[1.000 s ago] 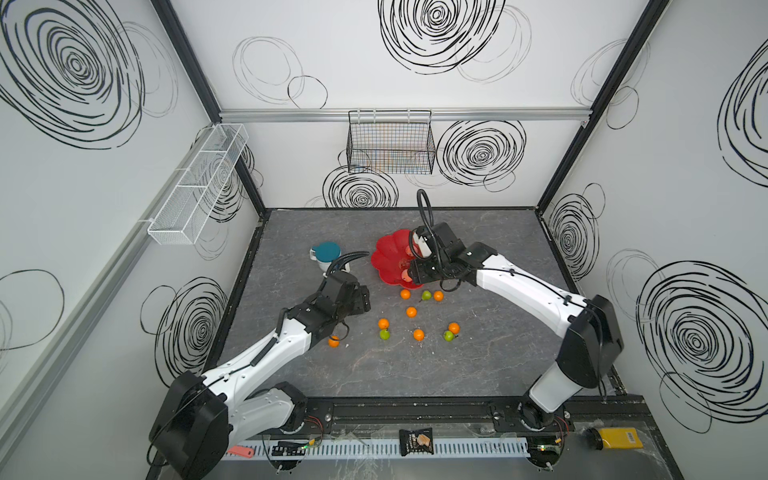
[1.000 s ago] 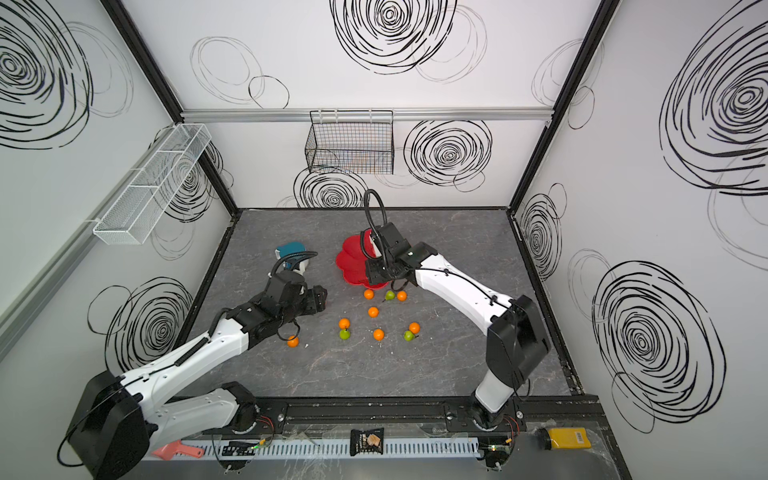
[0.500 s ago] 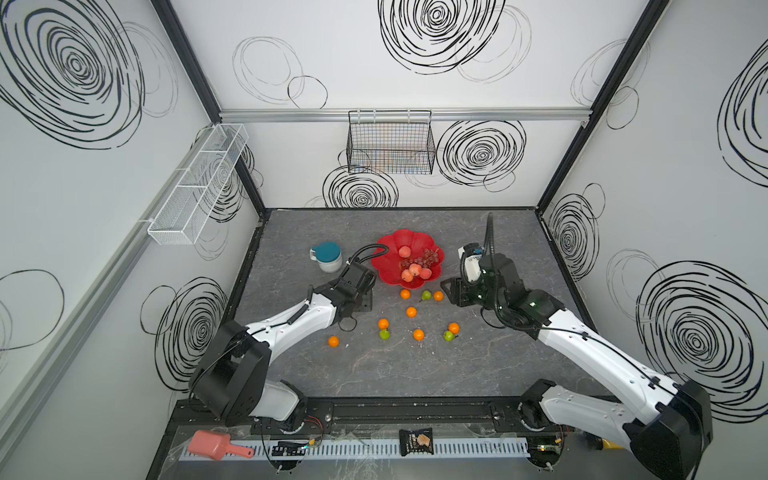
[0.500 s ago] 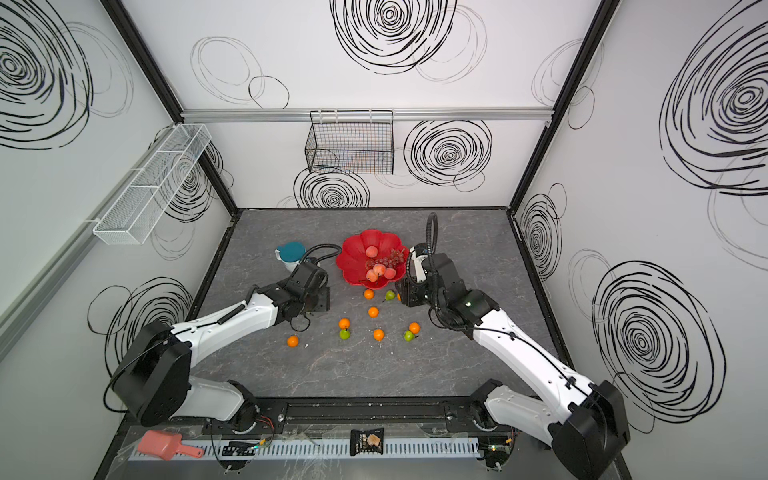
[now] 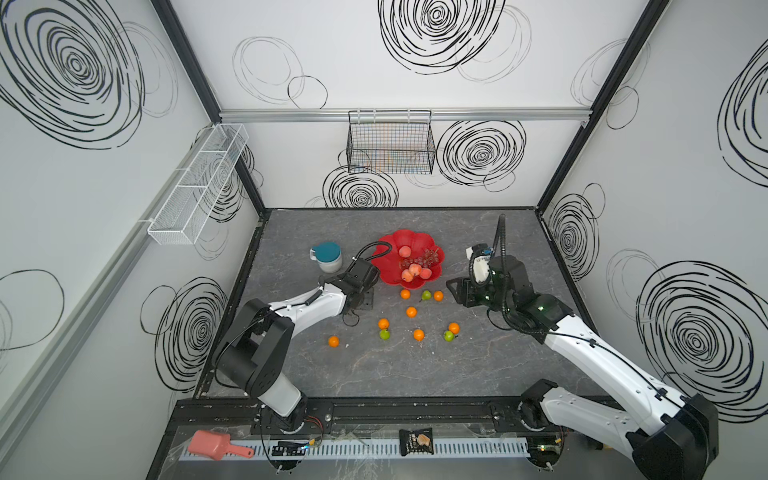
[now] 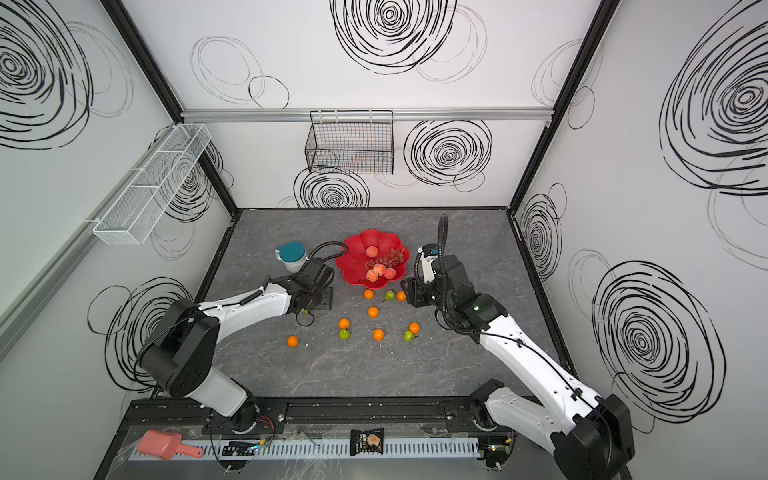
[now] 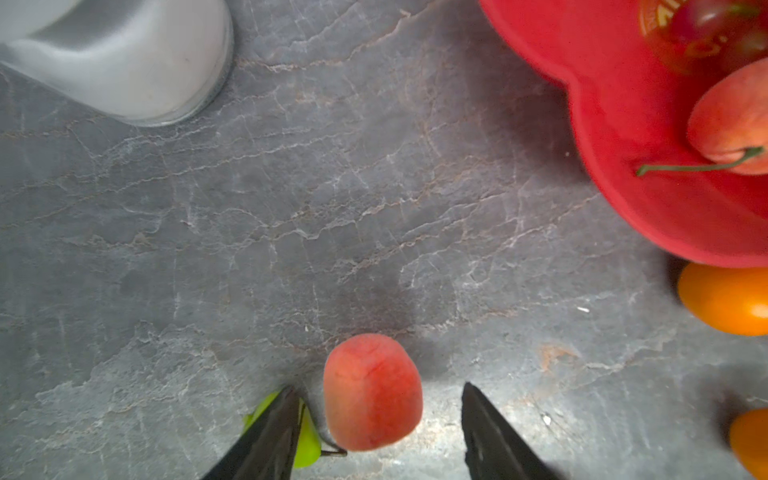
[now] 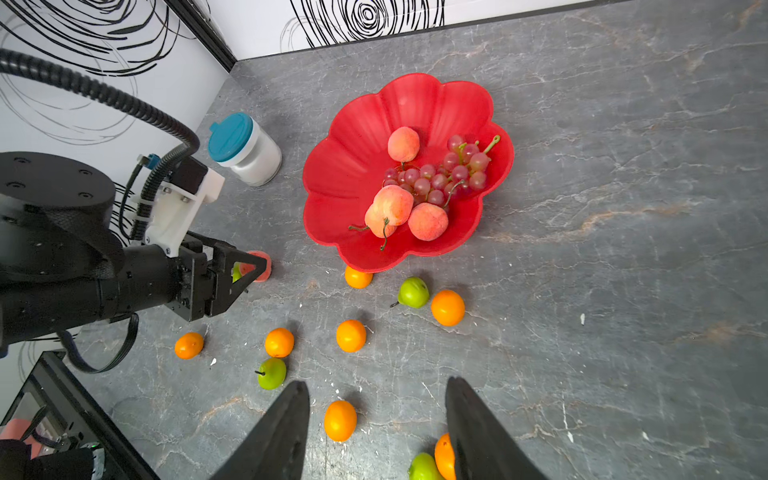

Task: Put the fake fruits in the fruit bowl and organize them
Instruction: 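Lower the left gripper around the pink peach near the jar and close it, then lift the pink peach with the left gripper and carry it over the bowl, then lower the peach into the bowl and open the left gripper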

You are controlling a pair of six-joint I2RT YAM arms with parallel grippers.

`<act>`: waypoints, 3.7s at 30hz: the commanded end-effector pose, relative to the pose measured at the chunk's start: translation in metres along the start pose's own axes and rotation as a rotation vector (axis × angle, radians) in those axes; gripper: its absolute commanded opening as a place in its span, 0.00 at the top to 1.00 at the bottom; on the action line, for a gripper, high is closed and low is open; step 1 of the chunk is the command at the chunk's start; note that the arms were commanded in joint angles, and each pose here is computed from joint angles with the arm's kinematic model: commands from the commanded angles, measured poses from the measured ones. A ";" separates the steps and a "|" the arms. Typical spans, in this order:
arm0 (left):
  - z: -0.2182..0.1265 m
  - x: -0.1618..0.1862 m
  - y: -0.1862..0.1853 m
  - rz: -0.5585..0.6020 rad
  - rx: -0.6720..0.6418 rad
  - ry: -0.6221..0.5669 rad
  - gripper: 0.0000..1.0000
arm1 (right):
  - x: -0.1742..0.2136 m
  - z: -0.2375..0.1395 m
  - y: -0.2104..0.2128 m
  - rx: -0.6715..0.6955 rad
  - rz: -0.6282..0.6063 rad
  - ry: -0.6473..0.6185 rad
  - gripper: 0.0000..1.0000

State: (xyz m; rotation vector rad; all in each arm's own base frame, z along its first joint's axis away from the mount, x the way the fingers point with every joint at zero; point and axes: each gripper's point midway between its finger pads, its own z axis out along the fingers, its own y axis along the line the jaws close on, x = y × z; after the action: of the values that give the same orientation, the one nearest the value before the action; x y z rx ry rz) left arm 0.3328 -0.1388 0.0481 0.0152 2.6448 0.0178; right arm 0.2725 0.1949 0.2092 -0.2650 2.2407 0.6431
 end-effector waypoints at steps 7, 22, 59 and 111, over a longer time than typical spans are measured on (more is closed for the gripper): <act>0.009 -0.003 0.000 0.010 -0.012 0.027 0.39 | 0.001 0.001 0.000 -0.012 -0.002 0.010 0.43; 0.022 0.006 0.005 0.050 -0.050 0.074 0.47 | 0.006 0.004 -0.002 -0.005 0.006 0.035 0.42; -0.065 -0.087 -0.098 0.116 0.213 -0.152 0.61 | 0.005 0.019 -0.019 -0.101 0.282 -0.012 0.42; 0.049 -0.102 -0.127 0.153 0.211 0.006 0.48 | 0.002 0.041 -0.048 -0.102 0.367 0.036 0.41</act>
State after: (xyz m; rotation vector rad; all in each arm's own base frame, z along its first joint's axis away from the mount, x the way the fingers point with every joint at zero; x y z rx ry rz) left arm 0.4386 -0.2650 0.0473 0.2832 2.6464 -0.2058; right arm 0.3105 0.1753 0.1531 0.1086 2.3399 0.9533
